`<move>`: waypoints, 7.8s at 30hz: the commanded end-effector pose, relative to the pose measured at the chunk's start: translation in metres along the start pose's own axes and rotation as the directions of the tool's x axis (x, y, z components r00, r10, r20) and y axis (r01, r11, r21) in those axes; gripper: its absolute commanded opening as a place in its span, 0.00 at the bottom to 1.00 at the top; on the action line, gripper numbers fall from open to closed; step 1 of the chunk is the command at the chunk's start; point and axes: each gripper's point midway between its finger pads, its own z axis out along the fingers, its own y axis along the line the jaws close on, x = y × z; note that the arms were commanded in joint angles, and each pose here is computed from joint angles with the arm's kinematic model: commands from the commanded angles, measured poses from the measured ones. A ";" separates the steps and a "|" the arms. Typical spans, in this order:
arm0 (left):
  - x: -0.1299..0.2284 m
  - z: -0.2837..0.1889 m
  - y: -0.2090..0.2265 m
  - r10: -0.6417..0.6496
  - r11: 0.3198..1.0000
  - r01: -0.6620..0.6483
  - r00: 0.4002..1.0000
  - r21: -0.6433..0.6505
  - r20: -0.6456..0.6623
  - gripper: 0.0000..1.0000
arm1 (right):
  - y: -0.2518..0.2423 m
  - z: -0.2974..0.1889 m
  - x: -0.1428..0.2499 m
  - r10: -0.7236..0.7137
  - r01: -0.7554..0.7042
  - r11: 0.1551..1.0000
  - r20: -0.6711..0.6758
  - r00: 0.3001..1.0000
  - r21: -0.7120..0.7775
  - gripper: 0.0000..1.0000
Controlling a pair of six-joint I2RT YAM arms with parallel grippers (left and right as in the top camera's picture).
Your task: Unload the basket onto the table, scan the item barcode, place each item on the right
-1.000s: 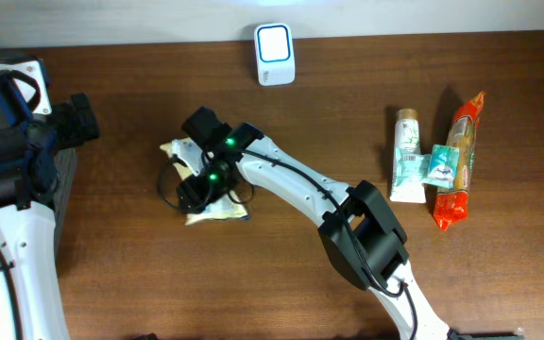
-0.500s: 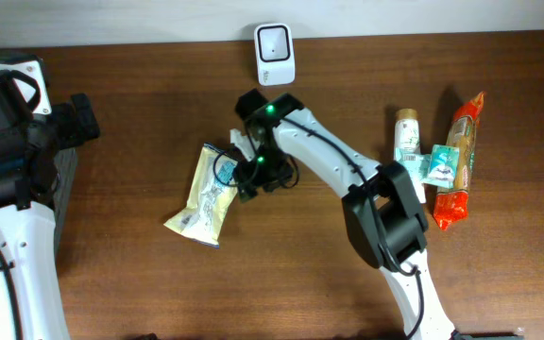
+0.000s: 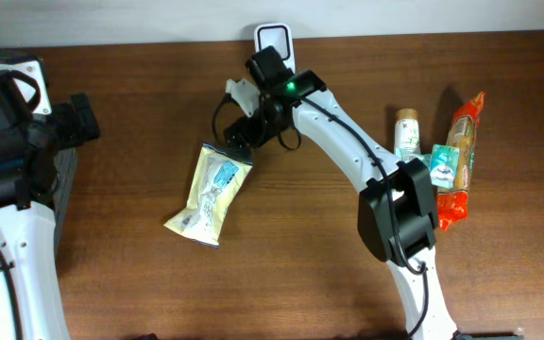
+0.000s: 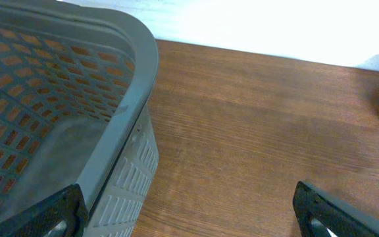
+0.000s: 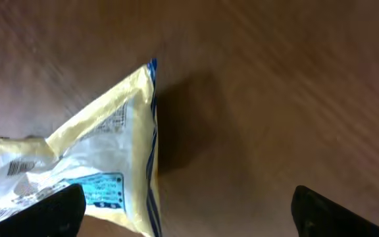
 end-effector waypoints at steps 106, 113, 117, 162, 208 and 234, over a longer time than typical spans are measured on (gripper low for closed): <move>-0.006 -0.007 0.000 -0.012 1.000 0.012 1.000 0.005 0.022 0.99 | 0.009 -0.118 0.001 0.232 -0.192 0.923 0.085 0.969 -0.333 0.04; -0.006 -0.007 0.000 -0.012 1.000 0.012 1.000 0.005 0.022 0.99 | 0.004 -0.237 -0.016 0.191 -0.114 0.964 0.328 0.925 -0.242 0.04; -0.006 -0.007 0.000 -0.012 1.000 0.012 1.000 0.005 0.022 0.99 | -0.005 -0.287 -0.010 0.171 -0.122 0.982 0.414 0.894 -0.143 0.04; -0.005 -0.007 0.000 -0.012 1.000 0.011 1.000 0.005 0.019 0.99 | -0.041 -0.352 0.046 0.107 -0.063 0.993 0.524 0.845 -0.100 0.04; -0.001 -0.007 0.000 -0.011 1.000 0.011 1.000 0.006 0.002 0.99 | -0.175 -0.143 -0.112 -0.511 0.364 -0.100 -0.361 0.780 0.926 0.04; 0.001 -0.007 0.000 -0.011 1.000 0.011 1.000 0.006 -0.007 0.99 | -0.170 -0.129 -0.122 -0.542 0.423 -0.204 -0.462 0.702 0.883 0.04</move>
